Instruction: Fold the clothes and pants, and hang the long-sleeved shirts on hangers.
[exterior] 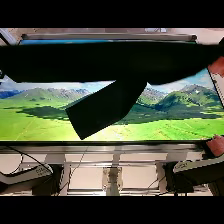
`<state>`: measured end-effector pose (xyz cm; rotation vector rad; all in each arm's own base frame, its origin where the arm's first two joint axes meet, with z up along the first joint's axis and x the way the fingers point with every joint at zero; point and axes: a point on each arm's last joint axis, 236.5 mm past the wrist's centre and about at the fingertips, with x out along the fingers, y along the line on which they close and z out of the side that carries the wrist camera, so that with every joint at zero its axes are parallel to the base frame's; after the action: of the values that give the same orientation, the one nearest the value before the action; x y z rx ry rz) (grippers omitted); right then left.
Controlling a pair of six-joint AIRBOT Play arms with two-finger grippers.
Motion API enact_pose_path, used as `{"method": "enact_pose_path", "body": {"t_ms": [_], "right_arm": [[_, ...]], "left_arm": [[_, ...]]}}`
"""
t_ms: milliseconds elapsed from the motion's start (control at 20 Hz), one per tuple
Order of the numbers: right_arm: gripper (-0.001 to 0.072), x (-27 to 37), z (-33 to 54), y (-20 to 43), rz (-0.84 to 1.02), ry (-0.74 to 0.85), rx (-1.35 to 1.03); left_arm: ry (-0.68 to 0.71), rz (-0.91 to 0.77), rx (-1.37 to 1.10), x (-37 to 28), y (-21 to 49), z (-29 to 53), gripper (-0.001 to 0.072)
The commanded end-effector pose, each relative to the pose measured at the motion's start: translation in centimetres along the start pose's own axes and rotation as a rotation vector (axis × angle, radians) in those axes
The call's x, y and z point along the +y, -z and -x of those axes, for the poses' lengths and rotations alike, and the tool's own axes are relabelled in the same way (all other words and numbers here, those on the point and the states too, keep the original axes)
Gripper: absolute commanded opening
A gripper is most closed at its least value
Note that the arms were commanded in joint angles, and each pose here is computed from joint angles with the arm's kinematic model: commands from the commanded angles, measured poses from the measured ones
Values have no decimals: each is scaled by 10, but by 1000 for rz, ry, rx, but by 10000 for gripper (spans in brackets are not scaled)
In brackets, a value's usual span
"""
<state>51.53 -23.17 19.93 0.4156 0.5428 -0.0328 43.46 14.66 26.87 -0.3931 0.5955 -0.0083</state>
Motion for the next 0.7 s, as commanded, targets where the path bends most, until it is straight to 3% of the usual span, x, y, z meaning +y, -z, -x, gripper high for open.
{"method": "enact_pose_path", "body": {"t_ms": [0, 300, 650], "right_arm": [[19, -61, 0, 84, -7, 137, 268], [19, -122, 18, 161, -40, 273, 487], [20, -168, 43, 236, -186, 328, 619]], "left_arm": [[-19, -75, 208, 1, 64, 2, 25], [-178, -90, 376, 19, 188, 39, 26], [-210, -87, 503, 14, 329, 68, 27]]}}
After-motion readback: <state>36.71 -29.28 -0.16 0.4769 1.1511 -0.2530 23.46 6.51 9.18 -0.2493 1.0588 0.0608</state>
